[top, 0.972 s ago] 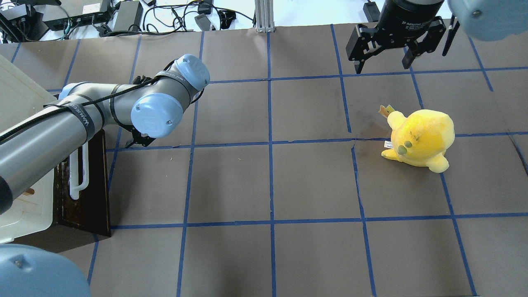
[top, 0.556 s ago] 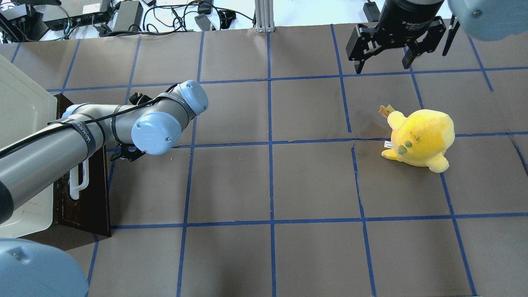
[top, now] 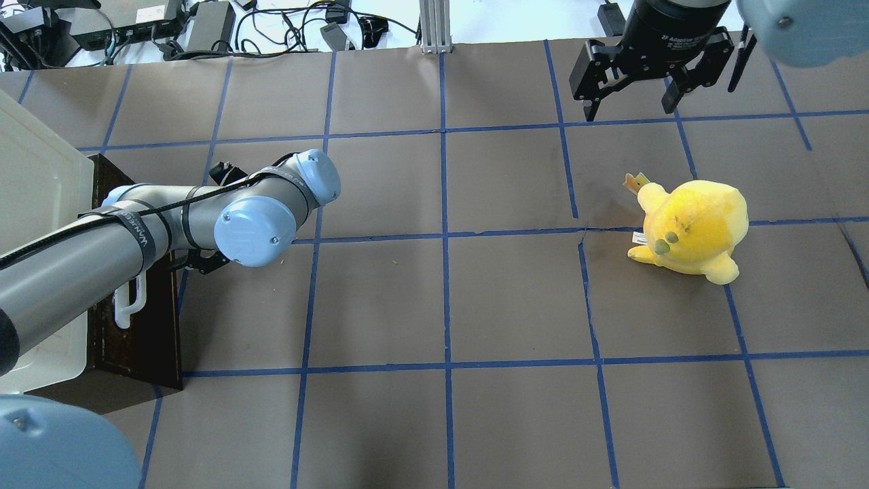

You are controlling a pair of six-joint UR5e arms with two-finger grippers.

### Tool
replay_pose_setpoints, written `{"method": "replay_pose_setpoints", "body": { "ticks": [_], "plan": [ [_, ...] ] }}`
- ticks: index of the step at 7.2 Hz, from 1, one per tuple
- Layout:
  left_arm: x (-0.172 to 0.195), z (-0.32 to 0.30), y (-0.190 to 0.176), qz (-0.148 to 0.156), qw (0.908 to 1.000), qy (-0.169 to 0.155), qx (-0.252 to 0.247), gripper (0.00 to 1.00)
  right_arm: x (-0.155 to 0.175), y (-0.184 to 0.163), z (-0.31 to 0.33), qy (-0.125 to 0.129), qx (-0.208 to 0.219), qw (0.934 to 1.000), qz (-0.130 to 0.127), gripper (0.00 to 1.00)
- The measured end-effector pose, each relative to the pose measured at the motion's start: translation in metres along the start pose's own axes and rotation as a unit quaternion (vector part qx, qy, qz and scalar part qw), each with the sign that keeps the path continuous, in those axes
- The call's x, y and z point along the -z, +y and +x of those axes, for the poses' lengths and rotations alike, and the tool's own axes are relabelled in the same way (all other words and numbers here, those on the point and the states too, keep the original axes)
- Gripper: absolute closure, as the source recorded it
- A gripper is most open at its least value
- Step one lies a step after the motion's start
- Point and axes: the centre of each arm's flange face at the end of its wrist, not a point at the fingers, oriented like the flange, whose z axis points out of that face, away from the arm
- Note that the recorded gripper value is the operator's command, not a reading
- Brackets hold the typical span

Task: Pull drawer sideways
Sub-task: 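Close the left gripper around the white bar handle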

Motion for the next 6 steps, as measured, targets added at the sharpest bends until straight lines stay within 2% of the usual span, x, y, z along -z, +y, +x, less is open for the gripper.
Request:
{"method": "replay_pose_setpoints", "body": {
  "ticks": [6],
  "plan": [
    [-0.02, 0.004, 0.005, -0.018, 0.9998, 0.005, -0.005, 0.39, 0.0, 0.0, 0.0, 0.0, 0.0, 1.0, 0.0, 0.0]
  ]
}}
